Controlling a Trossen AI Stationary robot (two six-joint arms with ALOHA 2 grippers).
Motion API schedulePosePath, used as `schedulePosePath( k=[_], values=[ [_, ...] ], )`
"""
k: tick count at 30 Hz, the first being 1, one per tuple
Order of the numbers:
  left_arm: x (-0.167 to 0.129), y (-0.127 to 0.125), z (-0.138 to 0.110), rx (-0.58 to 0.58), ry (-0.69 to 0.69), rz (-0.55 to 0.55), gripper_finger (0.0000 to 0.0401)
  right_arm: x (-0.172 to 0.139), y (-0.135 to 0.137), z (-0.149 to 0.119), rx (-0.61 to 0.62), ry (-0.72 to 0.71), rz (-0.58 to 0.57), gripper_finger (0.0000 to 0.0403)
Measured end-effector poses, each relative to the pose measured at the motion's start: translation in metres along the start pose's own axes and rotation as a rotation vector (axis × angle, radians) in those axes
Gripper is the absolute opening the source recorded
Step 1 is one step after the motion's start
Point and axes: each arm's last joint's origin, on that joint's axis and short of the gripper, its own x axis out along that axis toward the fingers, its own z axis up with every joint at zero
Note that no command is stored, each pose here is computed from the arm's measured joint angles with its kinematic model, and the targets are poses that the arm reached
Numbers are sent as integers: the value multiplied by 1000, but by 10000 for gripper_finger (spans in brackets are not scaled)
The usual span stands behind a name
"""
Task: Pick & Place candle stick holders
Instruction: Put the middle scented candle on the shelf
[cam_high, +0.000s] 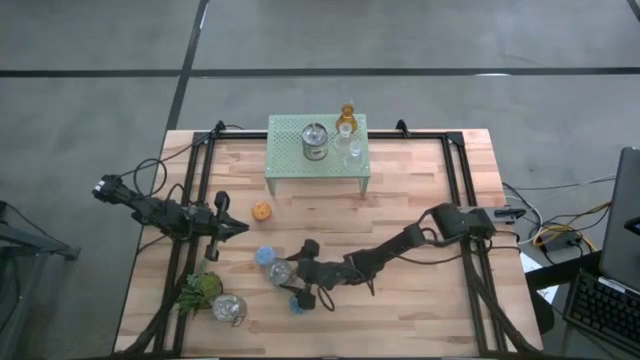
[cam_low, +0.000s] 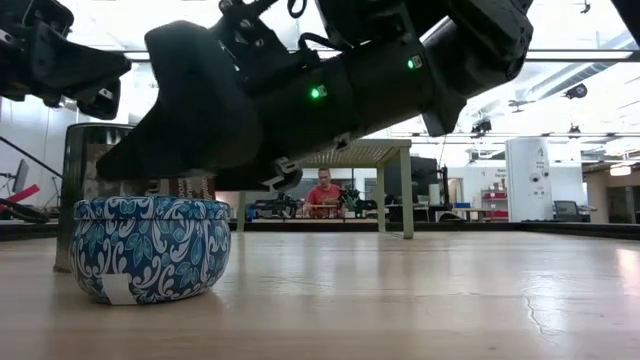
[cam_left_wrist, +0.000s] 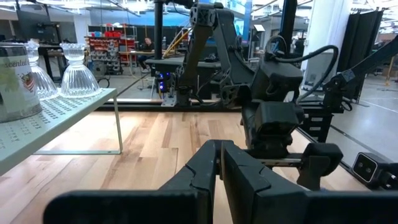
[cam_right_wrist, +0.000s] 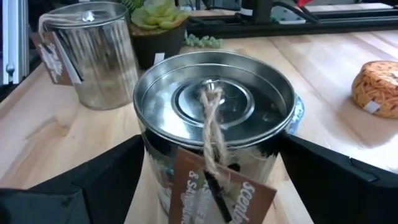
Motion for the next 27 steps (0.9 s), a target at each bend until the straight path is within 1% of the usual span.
schedulePosePath(
  k=[7, 11, 15, 20, 23, 27],
  values=[
    [0, 0, 0, 0, 0, 0, 30, -6, -2, -1, 0, 43, -6, 311],
    [0, 0, 0, 0, 0, 0, 30, -10, -3, 1, -18, 96, -17, 281],
    [0, 0, 0, 0, 0, 0, 30, -18, -5, 10, -33, 131, -23, 250],
    [0, 0, 0, 0, 0, 0, 30, -26, -3, 25, -43, 102, -10, 210],
    [0, 0, 0, 0, 1, 0, 30, -28, -5, 24, -50, 117, -10, 178],
    [0, 0, 0, 1, 2, 0, 30, -28, -7, 22, -62, 141, 1, 115]
  ],
)
